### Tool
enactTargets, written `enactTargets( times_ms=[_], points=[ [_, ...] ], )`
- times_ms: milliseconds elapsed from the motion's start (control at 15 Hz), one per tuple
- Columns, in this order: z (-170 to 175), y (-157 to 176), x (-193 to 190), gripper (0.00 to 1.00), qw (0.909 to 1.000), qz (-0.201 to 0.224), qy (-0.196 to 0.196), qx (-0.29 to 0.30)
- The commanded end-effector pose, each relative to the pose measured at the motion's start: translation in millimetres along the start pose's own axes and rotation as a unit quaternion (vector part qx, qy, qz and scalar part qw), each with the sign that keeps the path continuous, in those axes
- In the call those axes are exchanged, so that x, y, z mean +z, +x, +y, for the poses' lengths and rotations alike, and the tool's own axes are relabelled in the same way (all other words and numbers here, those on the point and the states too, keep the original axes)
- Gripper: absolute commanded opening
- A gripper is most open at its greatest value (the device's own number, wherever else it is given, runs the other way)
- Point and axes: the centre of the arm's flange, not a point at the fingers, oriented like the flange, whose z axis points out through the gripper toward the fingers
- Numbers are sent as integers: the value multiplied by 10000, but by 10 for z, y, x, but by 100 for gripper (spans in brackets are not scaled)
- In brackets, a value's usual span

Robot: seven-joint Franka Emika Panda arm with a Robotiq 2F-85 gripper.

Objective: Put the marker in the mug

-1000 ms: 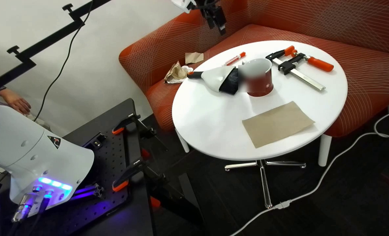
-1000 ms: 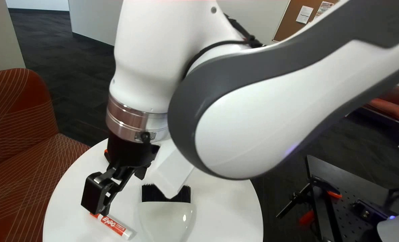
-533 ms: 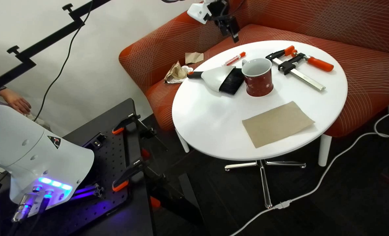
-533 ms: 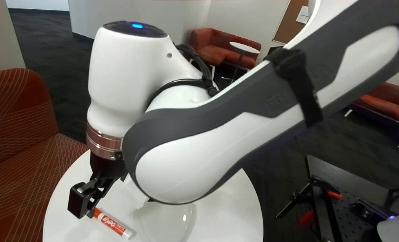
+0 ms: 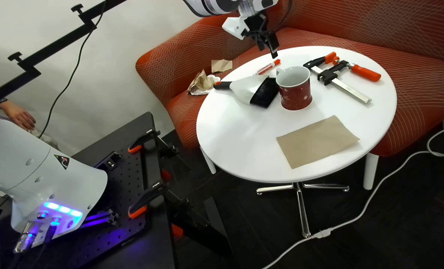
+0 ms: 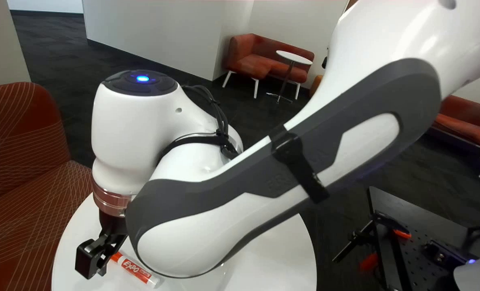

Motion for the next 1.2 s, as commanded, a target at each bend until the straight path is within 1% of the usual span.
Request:
enactTargets(
  times_ms=[0,667,733,800,867,933,1133],
  points=[
    [-82,130,162,100,9999,27,-148,77],
    [-45,133,376,100,9997,7,-231,125],
    [-40,131,386,75,9997,3,-228,128],
    [-37,129,393,74,9997,3,-223,124],
    [-33,128,399,68,9997,8,-225,131],
    [-31,131,403,59,9997,14,-222,138],
    [-17,140,396,36,9996,32,-217,169]
  ],
)
